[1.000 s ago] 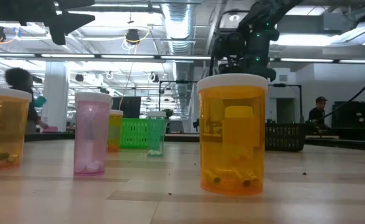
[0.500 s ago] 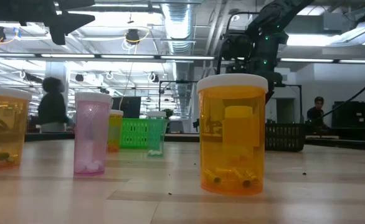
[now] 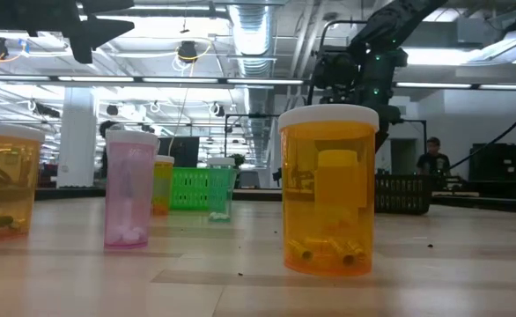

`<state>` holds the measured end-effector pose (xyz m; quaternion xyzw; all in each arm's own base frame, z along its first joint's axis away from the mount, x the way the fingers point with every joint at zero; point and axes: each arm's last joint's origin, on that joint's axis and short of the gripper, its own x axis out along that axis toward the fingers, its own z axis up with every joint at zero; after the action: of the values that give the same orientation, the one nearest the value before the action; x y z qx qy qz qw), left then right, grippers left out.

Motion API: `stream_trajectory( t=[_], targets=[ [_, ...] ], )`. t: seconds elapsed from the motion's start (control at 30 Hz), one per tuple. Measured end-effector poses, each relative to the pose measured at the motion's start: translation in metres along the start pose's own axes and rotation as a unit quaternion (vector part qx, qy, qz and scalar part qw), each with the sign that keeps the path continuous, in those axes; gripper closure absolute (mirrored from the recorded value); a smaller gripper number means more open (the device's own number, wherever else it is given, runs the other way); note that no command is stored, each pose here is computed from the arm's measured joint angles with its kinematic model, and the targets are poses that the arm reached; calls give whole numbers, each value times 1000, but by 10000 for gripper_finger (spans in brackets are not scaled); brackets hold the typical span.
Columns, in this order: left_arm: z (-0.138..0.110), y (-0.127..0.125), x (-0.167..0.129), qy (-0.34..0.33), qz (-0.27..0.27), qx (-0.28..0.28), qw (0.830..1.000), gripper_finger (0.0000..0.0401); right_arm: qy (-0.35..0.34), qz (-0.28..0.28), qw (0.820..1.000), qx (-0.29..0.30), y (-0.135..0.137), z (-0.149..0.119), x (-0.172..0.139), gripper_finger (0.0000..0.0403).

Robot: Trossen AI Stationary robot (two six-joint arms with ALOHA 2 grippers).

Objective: Pick and place medicine bottles into bin by pill shape (circle, oval)
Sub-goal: Put the right blue tablet bottle into the black basket

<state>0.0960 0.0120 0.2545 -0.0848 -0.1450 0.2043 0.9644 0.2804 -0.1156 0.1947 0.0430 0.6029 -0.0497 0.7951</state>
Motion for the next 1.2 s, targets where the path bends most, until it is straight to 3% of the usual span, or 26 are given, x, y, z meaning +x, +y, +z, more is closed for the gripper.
stream_trajectory(
  t=[1.2],
  targets=[
    [0,0,0,0,0,-1,1000,181,-9,-1,1000,-2,0,-2,5,268]
  ],
)
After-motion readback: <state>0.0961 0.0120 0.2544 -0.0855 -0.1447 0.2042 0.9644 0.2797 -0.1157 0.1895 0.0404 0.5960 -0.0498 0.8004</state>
